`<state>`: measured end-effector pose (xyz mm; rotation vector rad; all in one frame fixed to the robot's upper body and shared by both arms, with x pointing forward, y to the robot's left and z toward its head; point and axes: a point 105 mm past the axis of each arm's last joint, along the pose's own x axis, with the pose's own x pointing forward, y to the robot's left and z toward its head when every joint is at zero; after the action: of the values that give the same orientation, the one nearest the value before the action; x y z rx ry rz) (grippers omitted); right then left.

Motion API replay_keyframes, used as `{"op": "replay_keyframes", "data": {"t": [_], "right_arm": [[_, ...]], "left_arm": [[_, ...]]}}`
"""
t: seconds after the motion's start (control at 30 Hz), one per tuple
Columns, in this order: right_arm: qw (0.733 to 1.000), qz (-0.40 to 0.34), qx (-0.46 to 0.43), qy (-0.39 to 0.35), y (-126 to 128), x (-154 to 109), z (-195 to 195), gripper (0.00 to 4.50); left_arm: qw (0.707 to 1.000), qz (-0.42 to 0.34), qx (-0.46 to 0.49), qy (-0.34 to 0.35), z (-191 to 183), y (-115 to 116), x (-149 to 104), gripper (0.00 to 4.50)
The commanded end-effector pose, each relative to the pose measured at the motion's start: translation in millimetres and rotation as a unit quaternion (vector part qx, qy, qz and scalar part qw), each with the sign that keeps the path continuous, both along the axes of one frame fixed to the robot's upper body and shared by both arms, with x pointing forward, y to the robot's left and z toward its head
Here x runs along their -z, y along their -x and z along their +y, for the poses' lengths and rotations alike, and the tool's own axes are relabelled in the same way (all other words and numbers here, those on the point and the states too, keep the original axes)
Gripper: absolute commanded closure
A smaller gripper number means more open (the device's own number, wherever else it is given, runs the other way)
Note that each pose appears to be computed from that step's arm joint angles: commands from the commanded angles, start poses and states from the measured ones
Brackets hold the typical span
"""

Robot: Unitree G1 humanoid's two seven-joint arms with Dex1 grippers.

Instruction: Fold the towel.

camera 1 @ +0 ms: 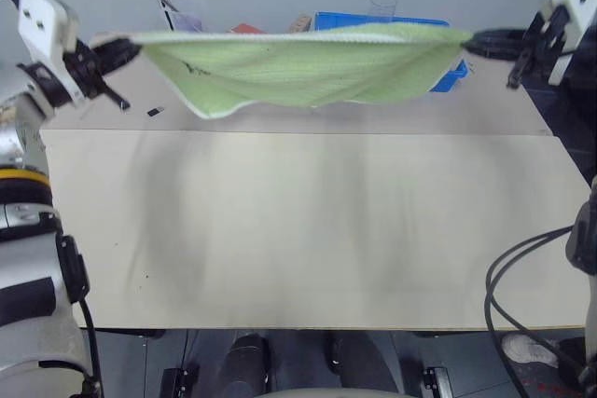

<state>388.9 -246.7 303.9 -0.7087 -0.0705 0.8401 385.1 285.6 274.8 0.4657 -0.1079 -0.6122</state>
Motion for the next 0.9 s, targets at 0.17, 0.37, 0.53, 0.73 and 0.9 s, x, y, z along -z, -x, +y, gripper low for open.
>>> {"op": "replay_keyframes", "data": {"t": [0.17,0.37,0.53,0.73,0.9], "right_arm": [[0.985,0.135,-0.068,0.087,60,101,-10,4.46],[0.950,0.270,-0.099,0.120,121,152,-10,4.46],[0.926,0.336,-0.105,0.139,148,172,-12,4.46],[0.930,0.355,-0.071,0.070,135,155,-6,4.46],[0.924,0.381,-0.018,-0.016,103,139,1,4.46]], "left_arm": [[0.970,0.185,0.089,-0.129,0,74,123,4.50],[0.943,0.281,0.129,-0.127,-8,127,159,4.50],[0.927,0.327,0.131,-0.127,-6,151,172,4.50],[0.943,0.311,0.085,-0.077,5,129,153,4.50],[0.954,0.293,0.056,-0.017,5,94,137,4.50]]}}
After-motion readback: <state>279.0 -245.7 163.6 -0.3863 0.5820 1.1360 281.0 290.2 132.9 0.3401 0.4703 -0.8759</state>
